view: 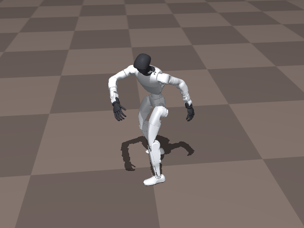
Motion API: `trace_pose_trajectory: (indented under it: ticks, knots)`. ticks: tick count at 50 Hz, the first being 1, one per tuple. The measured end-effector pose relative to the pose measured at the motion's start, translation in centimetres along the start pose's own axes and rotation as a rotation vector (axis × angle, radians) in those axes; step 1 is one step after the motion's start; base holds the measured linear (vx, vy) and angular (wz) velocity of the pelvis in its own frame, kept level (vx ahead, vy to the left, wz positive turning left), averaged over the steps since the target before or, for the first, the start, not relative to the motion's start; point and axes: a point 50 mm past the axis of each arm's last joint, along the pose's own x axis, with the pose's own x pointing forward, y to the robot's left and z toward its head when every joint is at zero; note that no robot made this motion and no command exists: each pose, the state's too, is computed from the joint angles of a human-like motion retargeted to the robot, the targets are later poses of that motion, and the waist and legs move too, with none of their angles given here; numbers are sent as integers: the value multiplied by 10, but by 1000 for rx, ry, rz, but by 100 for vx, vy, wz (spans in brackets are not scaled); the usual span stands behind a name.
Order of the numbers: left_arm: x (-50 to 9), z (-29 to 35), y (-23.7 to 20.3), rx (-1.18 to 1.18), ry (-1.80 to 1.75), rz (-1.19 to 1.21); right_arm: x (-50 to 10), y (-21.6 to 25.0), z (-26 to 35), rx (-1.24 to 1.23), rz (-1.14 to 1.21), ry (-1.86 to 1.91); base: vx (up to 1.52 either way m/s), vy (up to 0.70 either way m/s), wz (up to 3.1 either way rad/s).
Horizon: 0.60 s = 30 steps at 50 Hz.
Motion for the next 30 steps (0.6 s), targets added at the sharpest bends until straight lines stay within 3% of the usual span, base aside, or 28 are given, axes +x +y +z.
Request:
trace_pose_trajectory:
  ticks: [5, 8, 12, 15, 17, 19, 23, 30]
  knots:
    - [0, -10, 9, -53, 55, 145, -129, -196, -39, 20, -1227, 275, 3, -9, -95]
    - [1, -12, 22, -71, 92, 221, -220, -259, -19, 52, -1755, 409, 5, -15, -91]
    - [1, -16, 26, -72, 114, 228, -265, -285, 13, 91, -1810, 298, 9, -4, -80]
    - [5, -16, 21, -111, 146, 263, -260, -288, 29, 125, -1806, 176, 6, -1, -93]
    - [8, -14, 18, -85, 143, 247, -261, -289, 36, -162, -1690, 298, 8, 1, -105]
    - [13, -7, 7, -79, 140, 209, -248, -287, 38, 124, -1684, 95, 5, 1, -111]
    - [21, 15, 5, -84, 74, 190, -245, -275, 24, 124, -1651, 99, 3, 2, -116]
    - [30, 59, 5, -294, -72, 173, -258, -233, -34, 0, -1567, 347, -2, 5, -106]
